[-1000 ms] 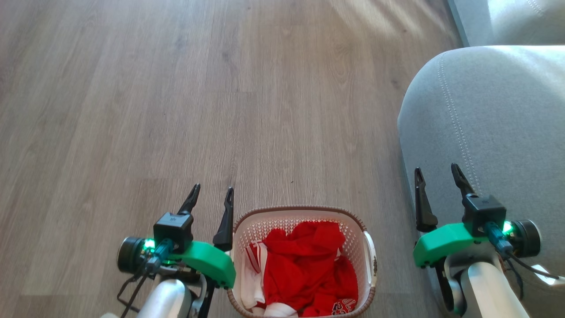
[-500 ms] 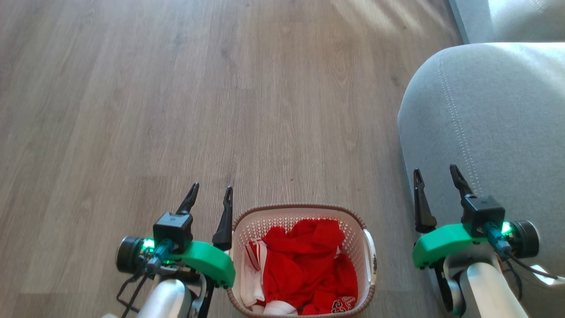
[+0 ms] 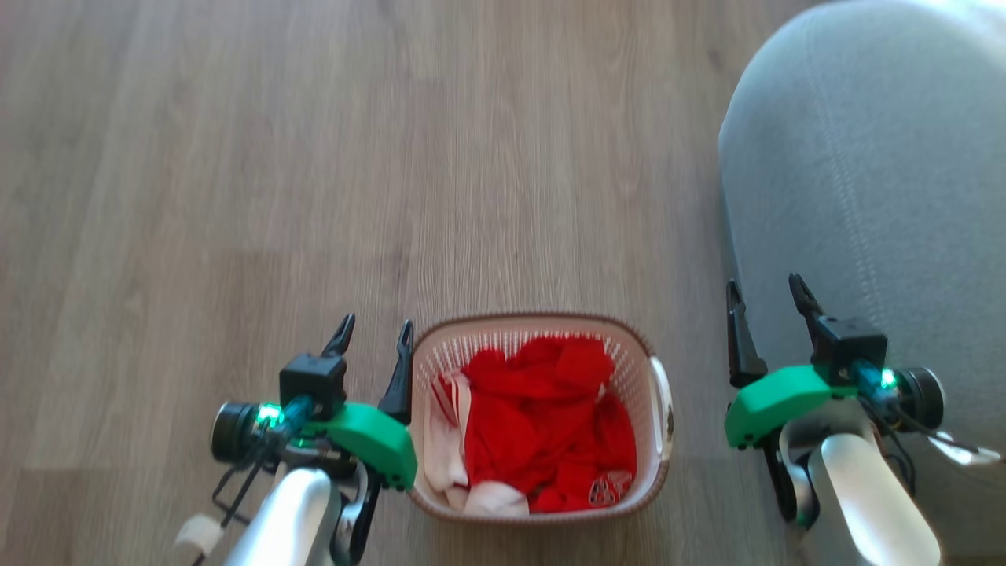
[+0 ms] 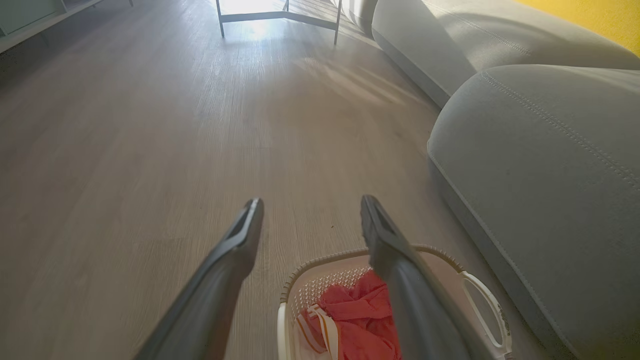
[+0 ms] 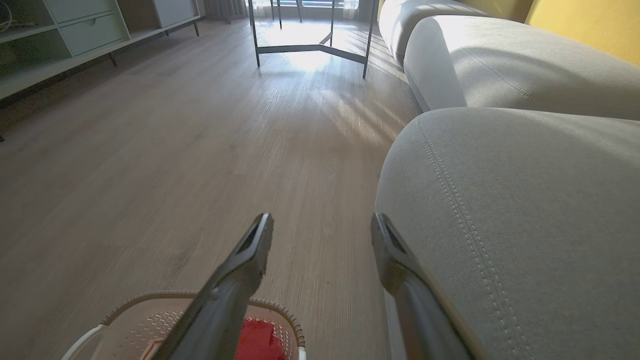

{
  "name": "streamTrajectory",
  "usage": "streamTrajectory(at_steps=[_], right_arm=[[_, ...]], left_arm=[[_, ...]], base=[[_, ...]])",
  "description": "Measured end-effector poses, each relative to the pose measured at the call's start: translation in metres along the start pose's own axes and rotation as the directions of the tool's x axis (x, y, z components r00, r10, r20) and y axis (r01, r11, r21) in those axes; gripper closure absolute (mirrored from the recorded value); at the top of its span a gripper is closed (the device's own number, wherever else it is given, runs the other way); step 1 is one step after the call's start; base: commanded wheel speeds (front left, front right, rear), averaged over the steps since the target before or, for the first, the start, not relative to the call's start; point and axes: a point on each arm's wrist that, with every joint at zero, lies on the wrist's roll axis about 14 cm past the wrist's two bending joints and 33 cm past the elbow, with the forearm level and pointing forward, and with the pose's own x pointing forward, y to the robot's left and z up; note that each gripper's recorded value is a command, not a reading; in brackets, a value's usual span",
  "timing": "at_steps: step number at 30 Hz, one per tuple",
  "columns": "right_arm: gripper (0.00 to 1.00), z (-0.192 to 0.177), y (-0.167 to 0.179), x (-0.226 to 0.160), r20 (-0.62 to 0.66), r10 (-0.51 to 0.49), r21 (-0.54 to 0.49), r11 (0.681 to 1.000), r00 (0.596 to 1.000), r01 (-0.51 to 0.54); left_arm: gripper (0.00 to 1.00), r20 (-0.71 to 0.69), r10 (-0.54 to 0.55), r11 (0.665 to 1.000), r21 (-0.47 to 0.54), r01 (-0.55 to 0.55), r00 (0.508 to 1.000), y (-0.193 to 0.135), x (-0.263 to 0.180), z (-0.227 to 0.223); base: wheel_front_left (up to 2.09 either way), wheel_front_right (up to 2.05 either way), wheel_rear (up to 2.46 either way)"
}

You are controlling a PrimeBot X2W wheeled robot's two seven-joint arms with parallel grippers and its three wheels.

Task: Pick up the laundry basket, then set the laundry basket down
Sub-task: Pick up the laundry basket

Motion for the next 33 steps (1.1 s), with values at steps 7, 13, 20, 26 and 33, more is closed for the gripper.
streamTrajectory(at_steps=[7,13,20,26,33], right_arm=[[0.00,-0.066,-0.012,0.018,-0.191,-0.017,0.031,0.999,0.981,0.023],[0.00,-0.109,-0.014,0.036,-0.309,-0.004,0.076,0.997,0.951,0.029],[0.00,-0.156,-0.014,0.048,-0.422,0.019,0.117,0.993,0.907,0.034],[0.00,-0.196,-0.013,0.048,-0.517,0.042,0.122,0.992,0.855,0.025],[0.00,-0.235,-0.014,0.045,-0.609,0.057,0.130,0.991,0.791,0.028]], left_arm=[[0.00,-0.150,-0.020,1.000,-0.005,0.019,0.988,0.005,0.023,-0.047],[0.00,-0.190,-0.021,1.000,0.001,0.022,0.982,0.013,0.052,-0.062],[0.00,-0.346,-0.026,1.000,-0.002,0.027,0.938,0.022,0.062,-0.117],[0.00,-0.467,-0.028,0.999,0.021,0.043,0.884,0.030,0.065,-0.159],[0.00,-0.551,-0.052,0.998,-0.001,0.062,0.833,0.035,0.071,-0.190]], base=[[0.00,0.00,0.00],[0.00,0.00,0.00],[0.00,0.00,0.00],[0.00,0.00,0.00],[0.00,0.00,0.00]])
